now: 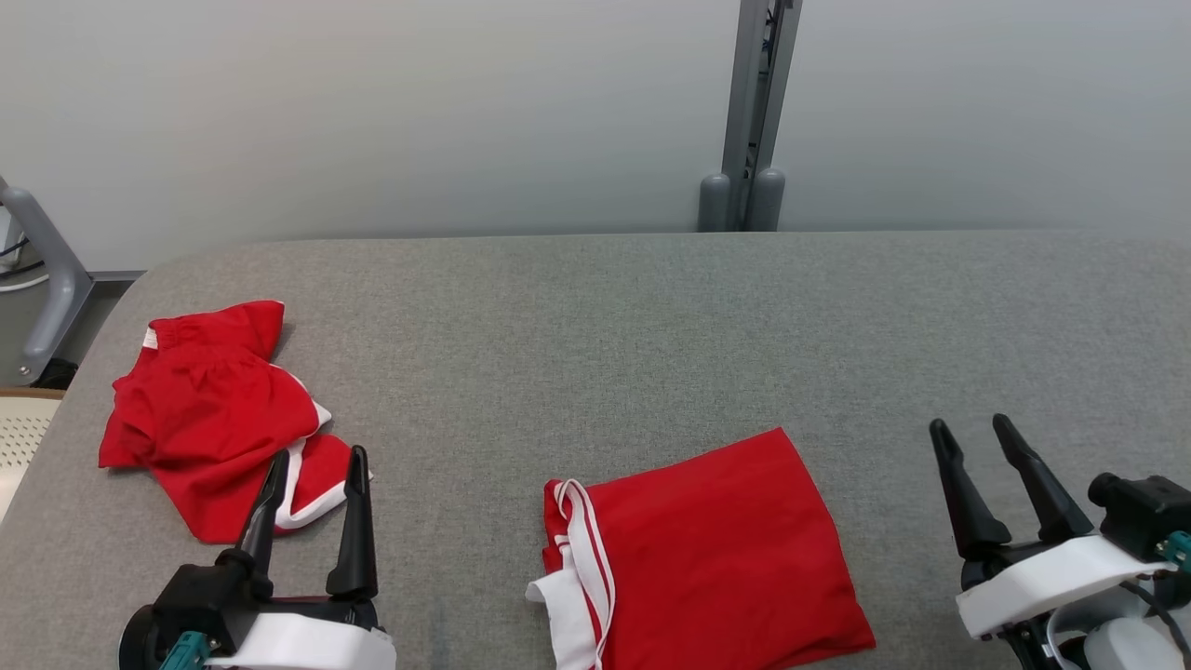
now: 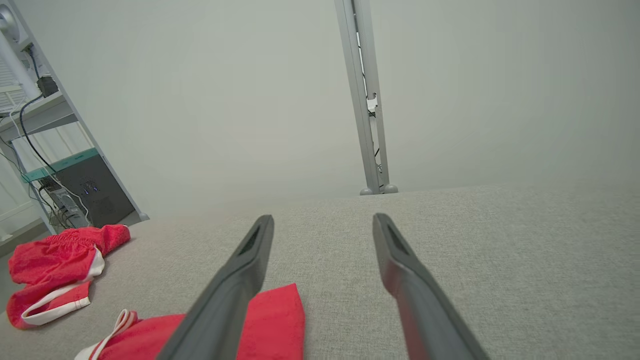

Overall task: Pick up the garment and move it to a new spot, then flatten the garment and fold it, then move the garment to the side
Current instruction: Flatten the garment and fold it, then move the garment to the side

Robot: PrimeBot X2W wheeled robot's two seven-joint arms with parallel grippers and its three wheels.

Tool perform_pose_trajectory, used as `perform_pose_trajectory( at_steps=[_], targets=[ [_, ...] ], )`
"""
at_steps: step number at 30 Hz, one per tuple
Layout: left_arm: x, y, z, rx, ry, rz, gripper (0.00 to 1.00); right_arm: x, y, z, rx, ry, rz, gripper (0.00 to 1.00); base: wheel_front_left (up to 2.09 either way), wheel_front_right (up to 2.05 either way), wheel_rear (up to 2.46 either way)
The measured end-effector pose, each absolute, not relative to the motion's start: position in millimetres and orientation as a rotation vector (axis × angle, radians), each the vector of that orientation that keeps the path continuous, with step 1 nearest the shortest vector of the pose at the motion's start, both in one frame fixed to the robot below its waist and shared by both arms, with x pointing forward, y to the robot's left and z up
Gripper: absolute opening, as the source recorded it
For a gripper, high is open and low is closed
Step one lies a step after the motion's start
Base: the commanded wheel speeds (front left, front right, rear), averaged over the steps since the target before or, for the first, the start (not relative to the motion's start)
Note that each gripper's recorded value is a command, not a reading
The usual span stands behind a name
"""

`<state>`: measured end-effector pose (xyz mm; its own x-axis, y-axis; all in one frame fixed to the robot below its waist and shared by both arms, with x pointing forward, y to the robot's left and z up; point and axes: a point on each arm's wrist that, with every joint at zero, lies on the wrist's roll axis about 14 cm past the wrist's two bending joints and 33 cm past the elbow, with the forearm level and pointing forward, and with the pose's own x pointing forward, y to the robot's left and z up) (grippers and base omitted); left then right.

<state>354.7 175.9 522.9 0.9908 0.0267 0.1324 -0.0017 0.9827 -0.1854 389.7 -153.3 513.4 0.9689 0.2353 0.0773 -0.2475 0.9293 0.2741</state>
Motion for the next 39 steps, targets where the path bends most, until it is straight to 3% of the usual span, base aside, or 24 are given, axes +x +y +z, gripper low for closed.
perform_pose_trajectory(
  at_steps=[5,17,28,39],
  targets=[
    [355,176,522,-0.185,-0.132,0.015,1.00,390,-166,512,0.278,-0.055,0.190,1.00,0.00,0.00,0.00],
    [355,174,521,-0.184,-0.128,0.010,1.00,388,-153,502,0.269,-0.018,0.205,1.00,0.00,0.00,0.00],
    [353,176,517,-0.187,-0.116,0.022,1.00,394,-106,417,0.174,0.485,0.329,1.00,0.00,0.00,0.00],
    [337,202,514,-0.181,-0.115,0.105,1.00,384,-74,375,0.173,0.778,0.399,1.00,0.00,0.00,0.00]
  ],
)
